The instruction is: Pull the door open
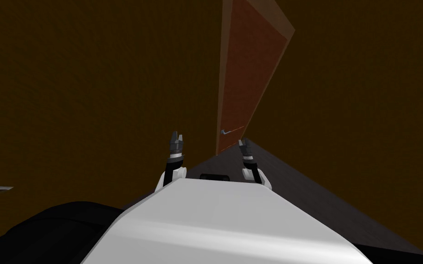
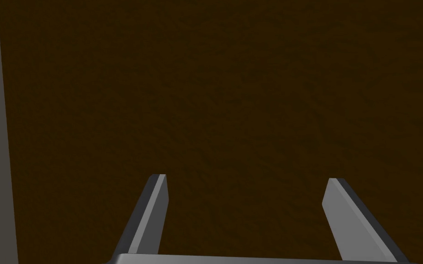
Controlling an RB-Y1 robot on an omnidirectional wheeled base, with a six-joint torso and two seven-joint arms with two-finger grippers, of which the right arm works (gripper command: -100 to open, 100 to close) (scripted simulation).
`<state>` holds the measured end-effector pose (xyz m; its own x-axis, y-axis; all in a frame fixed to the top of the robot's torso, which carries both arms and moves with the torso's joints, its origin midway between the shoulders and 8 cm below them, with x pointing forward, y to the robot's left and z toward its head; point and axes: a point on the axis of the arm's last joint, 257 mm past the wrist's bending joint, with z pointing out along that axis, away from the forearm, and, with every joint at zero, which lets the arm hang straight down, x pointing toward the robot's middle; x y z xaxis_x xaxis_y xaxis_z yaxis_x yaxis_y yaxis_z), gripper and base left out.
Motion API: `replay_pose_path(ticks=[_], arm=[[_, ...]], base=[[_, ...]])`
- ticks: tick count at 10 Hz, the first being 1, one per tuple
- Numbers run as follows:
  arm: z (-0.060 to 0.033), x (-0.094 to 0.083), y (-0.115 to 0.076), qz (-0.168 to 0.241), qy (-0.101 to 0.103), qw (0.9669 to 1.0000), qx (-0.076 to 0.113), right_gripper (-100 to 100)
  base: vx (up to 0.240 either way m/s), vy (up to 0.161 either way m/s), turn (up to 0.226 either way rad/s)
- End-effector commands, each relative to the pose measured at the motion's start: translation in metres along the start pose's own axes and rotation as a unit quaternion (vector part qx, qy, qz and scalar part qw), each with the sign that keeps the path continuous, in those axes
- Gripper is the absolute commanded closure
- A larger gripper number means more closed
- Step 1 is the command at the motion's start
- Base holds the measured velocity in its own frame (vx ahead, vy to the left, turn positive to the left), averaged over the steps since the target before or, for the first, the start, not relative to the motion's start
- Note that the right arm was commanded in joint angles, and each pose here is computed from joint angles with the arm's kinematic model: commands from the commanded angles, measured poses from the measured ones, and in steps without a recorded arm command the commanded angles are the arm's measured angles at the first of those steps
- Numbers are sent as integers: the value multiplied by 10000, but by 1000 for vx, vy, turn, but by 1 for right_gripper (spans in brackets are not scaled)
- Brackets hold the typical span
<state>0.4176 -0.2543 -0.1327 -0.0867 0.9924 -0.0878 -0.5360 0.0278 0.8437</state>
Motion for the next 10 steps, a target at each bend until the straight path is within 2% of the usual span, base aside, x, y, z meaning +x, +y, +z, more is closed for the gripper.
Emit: replay_pose_path(ticks=[1, 4, 5, 6, 7, 10], arm=[[-46, -13, -142, 74, 47, 9999, 123, -100], [-139, -25, -358, 138, 69, 9993, 345, -100], [-139, -18, -403, 193, 120, 9991, 358, -100], [-193, -30, -491, 194, 102, 9987, 470, -100], [-199, -27, -544, 246, 149, 9984, 496, -100], [-350, -64, -840, 338, 190, 9960, 808, -100]], base=[[52, -32, 122], [39, -34, 94], [38, -33, 115], [36, -27, 75], [47, -28, 128], [46, -52, 134]])
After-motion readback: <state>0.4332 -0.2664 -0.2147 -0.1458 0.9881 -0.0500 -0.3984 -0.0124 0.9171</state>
